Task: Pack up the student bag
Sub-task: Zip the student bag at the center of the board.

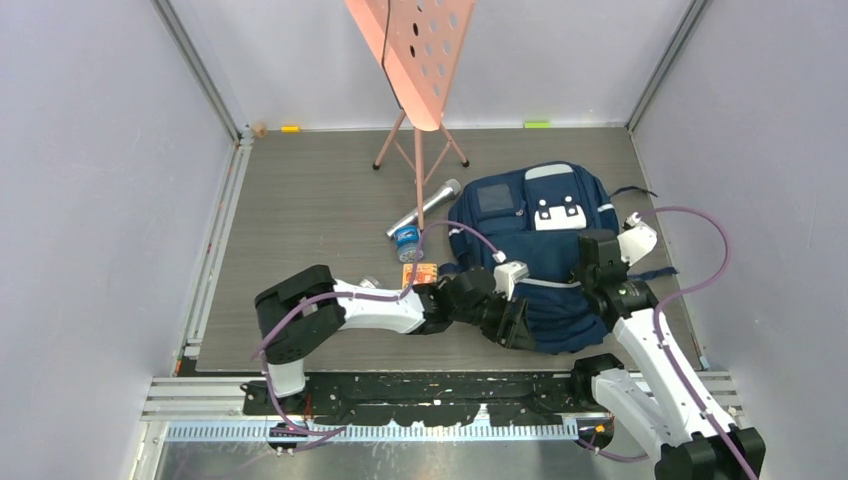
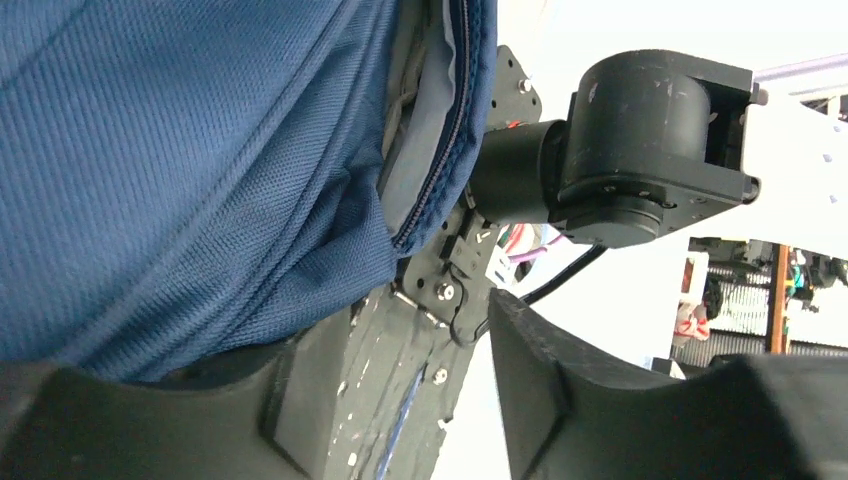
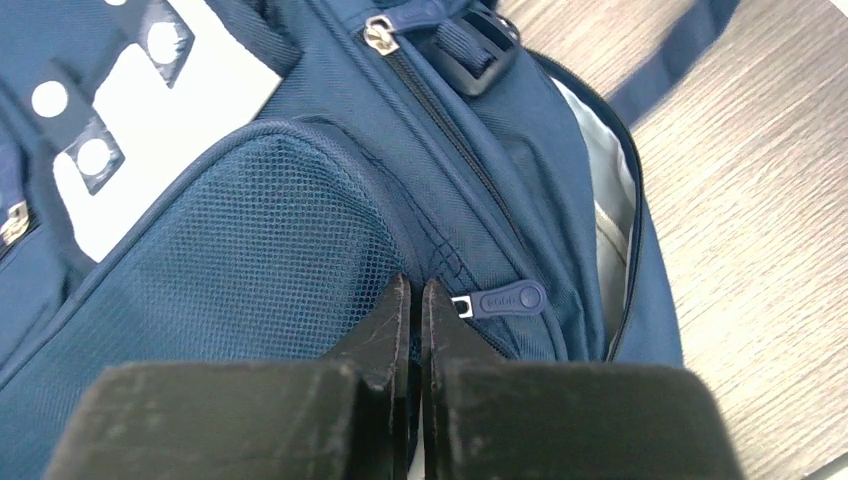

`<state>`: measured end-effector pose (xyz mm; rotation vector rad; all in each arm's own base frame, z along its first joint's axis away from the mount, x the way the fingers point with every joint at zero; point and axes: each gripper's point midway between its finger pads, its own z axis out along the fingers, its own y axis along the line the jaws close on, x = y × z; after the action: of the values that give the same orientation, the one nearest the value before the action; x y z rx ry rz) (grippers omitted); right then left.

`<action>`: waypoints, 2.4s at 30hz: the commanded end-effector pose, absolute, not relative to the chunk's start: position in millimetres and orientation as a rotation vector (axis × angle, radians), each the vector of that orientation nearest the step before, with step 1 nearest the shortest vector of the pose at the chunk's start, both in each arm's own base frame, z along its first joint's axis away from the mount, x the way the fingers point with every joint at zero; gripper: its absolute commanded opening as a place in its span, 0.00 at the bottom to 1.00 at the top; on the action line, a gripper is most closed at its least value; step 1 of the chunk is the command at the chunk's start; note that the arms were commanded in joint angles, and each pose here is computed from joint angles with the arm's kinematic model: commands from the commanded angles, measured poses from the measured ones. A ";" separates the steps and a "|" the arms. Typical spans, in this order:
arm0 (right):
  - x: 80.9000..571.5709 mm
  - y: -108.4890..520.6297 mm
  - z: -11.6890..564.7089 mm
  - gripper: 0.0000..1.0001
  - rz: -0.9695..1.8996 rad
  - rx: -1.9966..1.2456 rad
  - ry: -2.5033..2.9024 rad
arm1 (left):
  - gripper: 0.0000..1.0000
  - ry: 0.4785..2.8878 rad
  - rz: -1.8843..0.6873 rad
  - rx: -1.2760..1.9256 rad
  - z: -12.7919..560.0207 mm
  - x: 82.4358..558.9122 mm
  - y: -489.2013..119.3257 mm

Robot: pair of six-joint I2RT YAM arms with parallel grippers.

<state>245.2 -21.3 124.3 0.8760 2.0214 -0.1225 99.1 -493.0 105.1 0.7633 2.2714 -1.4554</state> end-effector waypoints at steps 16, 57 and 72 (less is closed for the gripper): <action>265.8 1.2 203.6 0.00 0.038 0.772 1.951 | 0.82 2.167 -1.190 0.374 139.5 228.5 -429.3; 267.9 21.1 203.7 0.01 0.086 0.727 1.968 | 0.59 1.863 -0.953 1.147 98.6 283.1 -353.5; 268.8 18.6 204.1 0.00 0.060 0.712 1.972 | 0.48 1.795 -1.030 1.199 93.8 280.9 -387.1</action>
<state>251.3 11.2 167.9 0.7301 2.0739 -0.0161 277.6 -361.2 73.4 1.1406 1.9179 -0.9922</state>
